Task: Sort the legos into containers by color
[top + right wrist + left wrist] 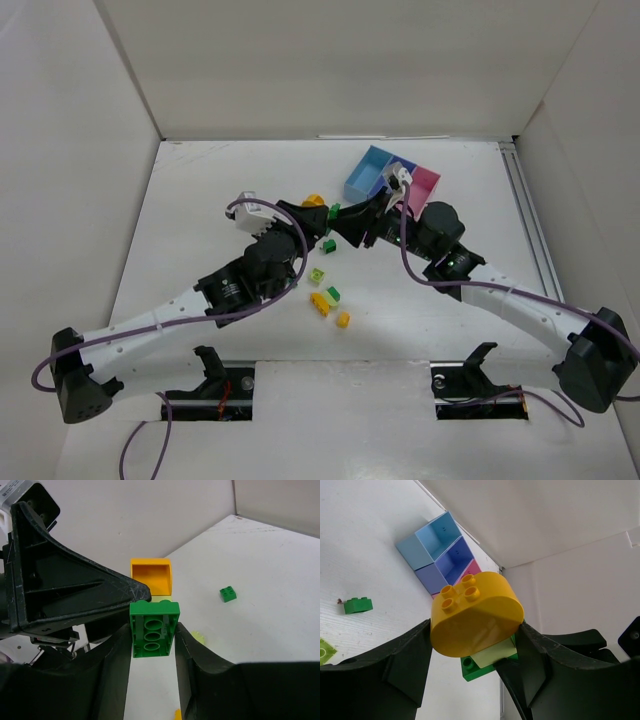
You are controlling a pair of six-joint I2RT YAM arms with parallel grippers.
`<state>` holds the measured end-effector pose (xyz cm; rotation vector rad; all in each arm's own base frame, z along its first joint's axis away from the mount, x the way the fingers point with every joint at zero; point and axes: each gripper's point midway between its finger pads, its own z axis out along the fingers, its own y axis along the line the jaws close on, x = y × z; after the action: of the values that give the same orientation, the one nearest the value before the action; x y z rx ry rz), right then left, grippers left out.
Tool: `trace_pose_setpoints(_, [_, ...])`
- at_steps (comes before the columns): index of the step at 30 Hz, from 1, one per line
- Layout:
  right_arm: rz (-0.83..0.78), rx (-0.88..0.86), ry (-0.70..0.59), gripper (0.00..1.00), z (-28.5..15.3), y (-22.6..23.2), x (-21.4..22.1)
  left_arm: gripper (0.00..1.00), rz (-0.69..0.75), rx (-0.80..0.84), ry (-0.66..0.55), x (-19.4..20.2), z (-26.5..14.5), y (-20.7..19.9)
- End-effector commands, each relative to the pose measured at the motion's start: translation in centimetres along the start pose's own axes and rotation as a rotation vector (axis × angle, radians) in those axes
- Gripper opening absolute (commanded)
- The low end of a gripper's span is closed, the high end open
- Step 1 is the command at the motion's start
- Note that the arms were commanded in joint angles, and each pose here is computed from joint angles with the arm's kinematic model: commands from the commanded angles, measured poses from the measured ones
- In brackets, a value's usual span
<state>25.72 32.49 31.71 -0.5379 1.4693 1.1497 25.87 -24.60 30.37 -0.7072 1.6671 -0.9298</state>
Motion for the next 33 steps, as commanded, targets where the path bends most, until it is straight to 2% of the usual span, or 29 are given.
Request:
trace_pose_setpoints(1, [-0.038,-0.081,-0.066,0.00,0.3,1.9,-2.7,0.45,-0.034,0.027,-0.053,-1.7,-0.5,-0.9])
trace_pose_setpoints(9, [-0.045,-0.043,-0.007,0.00,-3.3,-0.5,-0.2,0.45,-0.024,-0.028,-0.094,-2.8,-0.8,0.3])
trace_pose_setpoints(14, [-0.079,-0.022,-0.011,0.00,-5.5,-0.6,-0.5,0.45,-0.006,-0.053,-0.107,-3.1,-0.5,0.8])
trace_pose_setpoints(22, [-0.074,0.077,0.049,0.00,-7.5,-2.7,0.6,0.47,0.046,-0.044,-0.078,-2.3,0.7,0.6])
trace_pose_setpoints(27, [-0.084,0.152,0.037,0.00,-8.8,-4.8,0.0,0.47,0.090,-0.052,-0.059,-2.2,1.8,-0.4])
trace_pose_setpoints(32, [-0.097,0.179,0.049,0.00,-9.3,-5.3,0.2,0.48,0.120,-0.090,-0.042,-1.5,1.8,1.1])
trace_pose_setpoints(33, [-0.101,0.192,0.055,0.00,-9.3,-5.6,0.3,0.52,0.125,-0.104,-0.048,-1.6,2.0,1.7])
